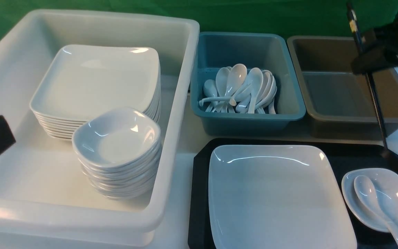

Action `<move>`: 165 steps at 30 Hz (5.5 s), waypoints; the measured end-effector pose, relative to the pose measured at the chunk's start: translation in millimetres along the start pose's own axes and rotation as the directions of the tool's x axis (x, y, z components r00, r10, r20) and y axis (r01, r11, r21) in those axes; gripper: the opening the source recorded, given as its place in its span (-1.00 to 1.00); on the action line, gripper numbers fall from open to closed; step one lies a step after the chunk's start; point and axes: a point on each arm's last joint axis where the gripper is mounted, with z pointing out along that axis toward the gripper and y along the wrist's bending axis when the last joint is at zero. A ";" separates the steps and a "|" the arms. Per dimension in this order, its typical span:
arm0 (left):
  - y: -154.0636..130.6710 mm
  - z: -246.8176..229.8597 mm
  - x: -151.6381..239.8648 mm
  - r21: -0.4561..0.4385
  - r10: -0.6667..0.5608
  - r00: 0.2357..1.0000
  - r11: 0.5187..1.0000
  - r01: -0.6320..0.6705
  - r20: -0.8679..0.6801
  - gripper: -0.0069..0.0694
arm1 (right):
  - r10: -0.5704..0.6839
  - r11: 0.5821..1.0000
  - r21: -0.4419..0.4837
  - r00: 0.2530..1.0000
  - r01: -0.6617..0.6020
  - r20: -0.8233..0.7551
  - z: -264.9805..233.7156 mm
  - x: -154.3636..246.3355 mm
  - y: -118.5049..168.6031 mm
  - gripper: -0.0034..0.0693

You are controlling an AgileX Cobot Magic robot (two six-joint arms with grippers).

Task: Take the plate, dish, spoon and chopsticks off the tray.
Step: Use the right arm to put the chopsticks into the small storage box on the right, then use the right arm to grab a soup spoon from the plate, then use the right arm to put the soup spoon into the small storage box in the middle, then use the right arm to grab a small plate from the dinner plate

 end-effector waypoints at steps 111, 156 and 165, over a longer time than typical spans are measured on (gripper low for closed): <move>-1.3 1.3 15.0 0.044 0.136 0.977 0.990 -0.131 -0.164 -0.78 | -0.261 0.924 0.229 0.941 0.308 -0.214 43.0 55.2 80.6 -0.19; -1.5 0.9 17.3 0.053 0.150 0.971 0.988 -0.143 -0.187 -0.78 | -0.395 0.714 0.281 0.701 0.641 -0.594 73.0 200.9 30.2 -0.71; 2.7 0.6 19.0 0.017 0.176 0.961 0.984 -0.176 -0.212 -0.78 | -0.509 0.748 0.332 0.818 0.575 -0.269 -27.4 167.7 127.7 -0.73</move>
